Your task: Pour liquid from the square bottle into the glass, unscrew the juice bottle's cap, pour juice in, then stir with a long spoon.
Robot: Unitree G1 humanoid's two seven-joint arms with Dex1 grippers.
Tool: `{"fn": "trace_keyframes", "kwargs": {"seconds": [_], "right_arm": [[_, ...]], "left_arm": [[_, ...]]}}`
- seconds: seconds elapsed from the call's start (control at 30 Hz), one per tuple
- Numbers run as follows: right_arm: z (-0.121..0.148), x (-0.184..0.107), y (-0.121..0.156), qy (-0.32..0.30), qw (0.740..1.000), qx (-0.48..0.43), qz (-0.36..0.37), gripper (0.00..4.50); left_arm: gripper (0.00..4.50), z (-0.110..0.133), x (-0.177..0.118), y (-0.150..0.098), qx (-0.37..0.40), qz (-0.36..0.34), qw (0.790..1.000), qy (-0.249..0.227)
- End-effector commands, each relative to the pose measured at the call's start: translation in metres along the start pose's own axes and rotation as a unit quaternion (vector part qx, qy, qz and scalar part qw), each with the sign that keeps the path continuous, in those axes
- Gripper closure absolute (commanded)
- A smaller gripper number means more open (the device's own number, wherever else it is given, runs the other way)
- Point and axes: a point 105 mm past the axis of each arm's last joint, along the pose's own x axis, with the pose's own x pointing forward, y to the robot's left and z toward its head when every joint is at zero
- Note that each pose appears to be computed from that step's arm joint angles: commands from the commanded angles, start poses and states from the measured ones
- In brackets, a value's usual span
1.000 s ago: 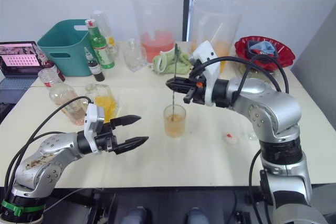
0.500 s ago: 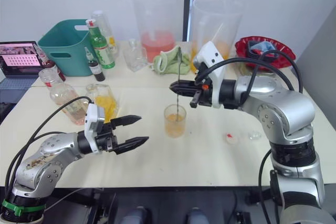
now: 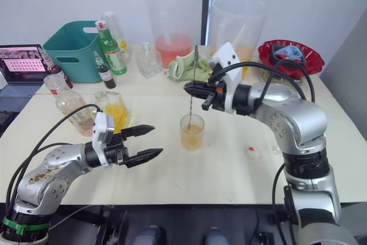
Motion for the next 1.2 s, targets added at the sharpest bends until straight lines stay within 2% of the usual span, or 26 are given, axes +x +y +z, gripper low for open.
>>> {"fn": "trace_keyframes", "kwargs": {"seconds": [0.03, 0.23, 0.43, 0.5, 0.77, 0.87, 1.1, 1.2], "right_arm": [[0.039, -0.012, 0.012, -0.057, 0.998, -0.01, 0.026, 4.5], [0.06, -0.022, 0.007, -0.085, 0.996, 0.024, 0.017, 4.5], [0.066, -0.054, -0.006, -0.061, 0.994, 0.084, -0.024, 4.5], [0.062, -0.061, -0.004, -0.036, 0.993, 0.116, -0.01, 4.5], [0.017, -0.077, -0.007, 0.072, 0.965, 0.252, 0.005, 4.5], [-0.013, -0.073, -0.012, 0.122, 0.949, 0.291, -0.019, 4.5], [-0.061, -0.058, -0.022, 0.203, 0.919, 0.329, -0.073, 4.5], [-0.073, -0.05, -0.029, 0.216, 0.909, 0.342, -0.098, 4.5]], "left_arm": [[0.02, 0.005, -0.001, -0.001, 0.007, -0.004, 1.0, -0.008], [0.02, 0.004, 0.0, 0.0, 0.008, -0.006, 1.0, -0.007], [0.02, 0.002, -0.007, 0.003, 0.014, 0.003, 1.0, 0.001], [0.02, 0.0, -0.011, 0.004, 0.016, 0.006, 1.0, 0.006], [0.02, -0.006, -0.02, 0.003, 0.012, 0.008, 1.0, 0.02], [0.02, -0.006, -0.022, 0.003, 0.01, 0.008, 1.0, 0.022], [0.02, -0.01, -0.026, -0.001, 0.008, -0.004, 0.999, 0.033], [0.02, -0.008, -0.028, -0.001, 0.009, -0.004, 0.999, 0.034]]}}
